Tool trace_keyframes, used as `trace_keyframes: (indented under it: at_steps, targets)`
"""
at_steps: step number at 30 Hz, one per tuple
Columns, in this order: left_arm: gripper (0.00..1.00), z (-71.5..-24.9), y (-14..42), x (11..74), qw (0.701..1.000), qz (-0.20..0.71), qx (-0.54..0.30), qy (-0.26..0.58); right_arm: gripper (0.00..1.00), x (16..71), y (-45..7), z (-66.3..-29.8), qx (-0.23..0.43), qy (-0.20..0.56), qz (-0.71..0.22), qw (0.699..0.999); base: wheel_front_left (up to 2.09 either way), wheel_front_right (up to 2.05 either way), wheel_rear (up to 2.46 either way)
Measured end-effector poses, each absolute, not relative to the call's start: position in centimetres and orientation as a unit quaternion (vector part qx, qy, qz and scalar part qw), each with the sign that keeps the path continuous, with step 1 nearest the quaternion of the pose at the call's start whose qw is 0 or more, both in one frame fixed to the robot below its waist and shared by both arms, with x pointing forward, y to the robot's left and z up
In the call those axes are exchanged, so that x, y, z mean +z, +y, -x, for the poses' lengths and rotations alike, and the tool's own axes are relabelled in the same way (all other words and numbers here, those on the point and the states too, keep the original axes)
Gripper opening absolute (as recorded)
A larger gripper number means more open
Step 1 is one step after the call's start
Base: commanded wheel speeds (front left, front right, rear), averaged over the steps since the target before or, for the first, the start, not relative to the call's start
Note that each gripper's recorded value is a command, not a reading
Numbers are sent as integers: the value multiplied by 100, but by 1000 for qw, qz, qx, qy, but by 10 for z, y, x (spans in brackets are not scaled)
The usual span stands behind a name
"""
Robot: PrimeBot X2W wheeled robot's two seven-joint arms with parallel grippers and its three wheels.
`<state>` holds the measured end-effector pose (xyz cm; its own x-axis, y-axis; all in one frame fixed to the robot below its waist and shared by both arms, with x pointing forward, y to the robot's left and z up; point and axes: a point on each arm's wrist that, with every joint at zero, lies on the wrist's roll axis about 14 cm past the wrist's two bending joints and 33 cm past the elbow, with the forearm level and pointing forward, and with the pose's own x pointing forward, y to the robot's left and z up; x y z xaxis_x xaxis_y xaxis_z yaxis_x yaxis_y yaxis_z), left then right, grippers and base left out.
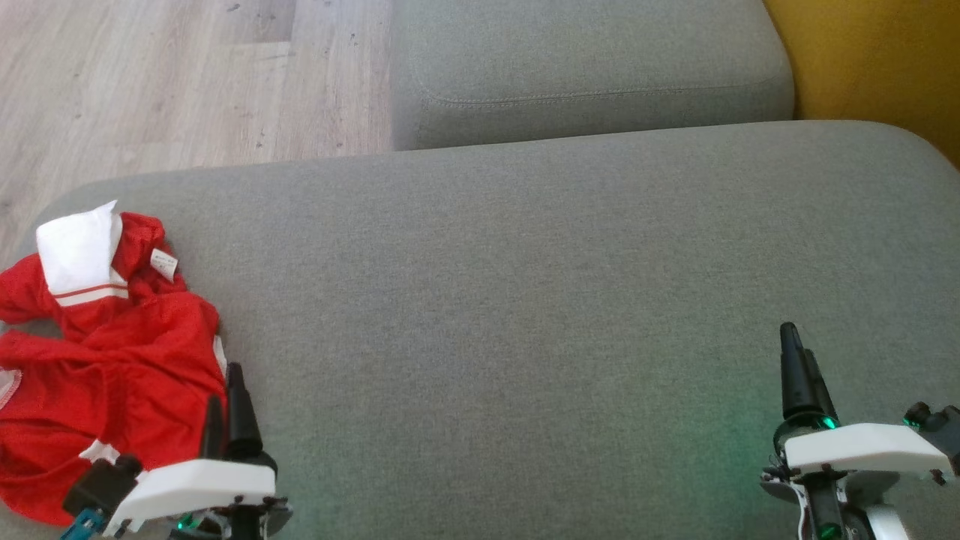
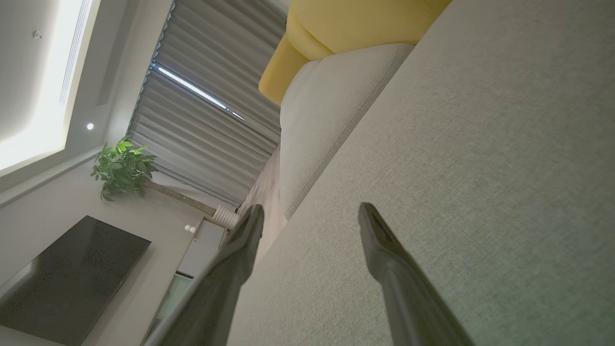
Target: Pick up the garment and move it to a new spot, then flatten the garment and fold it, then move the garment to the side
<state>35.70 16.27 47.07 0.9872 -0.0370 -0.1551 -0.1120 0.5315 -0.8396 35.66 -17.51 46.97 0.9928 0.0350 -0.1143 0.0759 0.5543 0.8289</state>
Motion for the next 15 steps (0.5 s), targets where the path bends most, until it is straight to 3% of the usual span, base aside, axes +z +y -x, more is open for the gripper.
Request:
trace_keyframes:
  at_steps: [15]
  targets:
    - [100, -356, 158, 481, 916, 397, 9, 59, 100, 480, -162, -355, 18, 47, -382, 923, 0, 0, 0]
